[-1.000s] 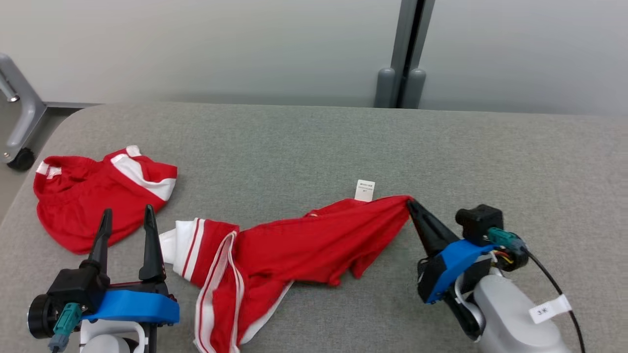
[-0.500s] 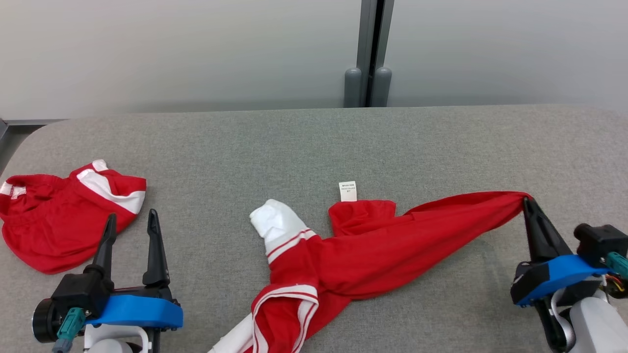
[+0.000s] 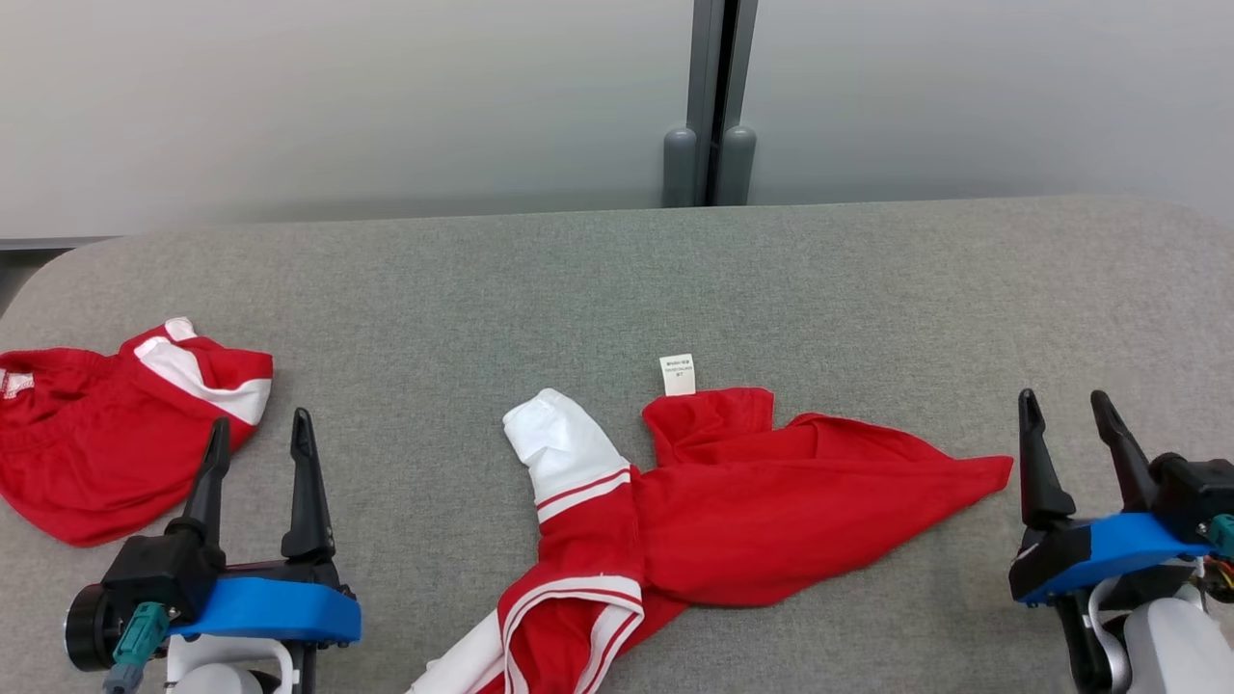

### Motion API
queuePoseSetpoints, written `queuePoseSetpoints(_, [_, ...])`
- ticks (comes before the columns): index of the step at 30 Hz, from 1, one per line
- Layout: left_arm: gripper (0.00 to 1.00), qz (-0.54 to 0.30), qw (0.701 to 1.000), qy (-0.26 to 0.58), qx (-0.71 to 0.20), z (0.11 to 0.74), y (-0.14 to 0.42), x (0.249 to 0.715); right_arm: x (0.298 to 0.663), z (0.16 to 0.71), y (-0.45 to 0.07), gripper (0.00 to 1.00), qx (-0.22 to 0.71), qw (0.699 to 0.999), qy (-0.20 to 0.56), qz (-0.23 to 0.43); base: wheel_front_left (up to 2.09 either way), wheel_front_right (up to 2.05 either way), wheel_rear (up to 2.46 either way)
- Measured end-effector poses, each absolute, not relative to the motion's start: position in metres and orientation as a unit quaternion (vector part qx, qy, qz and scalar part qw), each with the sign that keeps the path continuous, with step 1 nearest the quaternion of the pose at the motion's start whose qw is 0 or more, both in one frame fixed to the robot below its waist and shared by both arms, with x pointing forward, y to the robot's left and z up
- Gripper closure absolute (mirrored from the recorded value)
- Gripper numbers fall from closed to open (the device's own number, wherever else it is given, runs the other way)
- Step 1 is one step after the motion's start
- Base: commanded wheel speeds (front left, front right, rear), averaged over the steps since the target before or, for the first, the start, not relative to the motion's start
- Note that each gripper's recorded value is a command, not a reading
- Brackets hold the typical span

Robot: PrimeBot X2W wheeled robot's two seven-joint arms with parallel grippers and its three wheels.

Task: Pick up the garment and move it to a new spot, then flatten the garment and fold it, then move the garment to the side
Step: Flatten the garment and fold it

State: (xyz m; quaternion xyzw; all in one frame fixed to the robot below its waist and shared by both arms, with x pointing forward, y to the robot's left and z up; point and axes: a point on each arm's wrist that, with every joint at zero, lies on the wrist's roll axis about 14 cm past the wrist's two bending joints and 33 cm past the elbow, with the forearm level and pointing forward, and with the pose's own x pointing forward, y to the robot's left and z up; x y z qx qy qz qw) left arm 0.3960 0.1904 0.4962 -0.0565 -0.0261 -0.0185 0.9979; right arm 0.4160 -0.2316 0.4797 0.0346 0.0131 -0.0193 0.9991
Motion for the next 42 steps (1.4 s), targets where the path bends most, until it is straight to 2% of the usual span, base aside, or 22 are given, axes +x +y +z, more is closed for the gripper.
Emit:
queuePoseSetpoints(9, [0.0,-0.017,0.998,-0.029,-0.052,0.499,0.194,0.394,0.424,0.536,-0.201,0.0,0.046,0.996,-0.081,0.007,0.0,0.0,0.0])
queuePoseSetpoints(17, [0.0,-0.028,0.998,-0.022,-0.049,0.495,0.189,0.39,0.418,0.533,-0.182,0.0,0.047,0.995,-0.078,0.028,0.0,0.0,0.0])
queuePoseSetpoints(27, [0.0,-0.136,0.987,0.074,-0.045,0.45,0.135,0.37,0.412,0.533,-0.183,0.0,0.049,0.996,-0.077,0.026,0.0,0.0,0.0])
queuePoseSetpoints(42, [0.0,-0.233,0.939,0.251,-0.022,0.391,0.107,0.31,0.403,0.529,-0.19,0.0,0.052,0.996,-0.072,0.014,0.0,0.0,0.0])
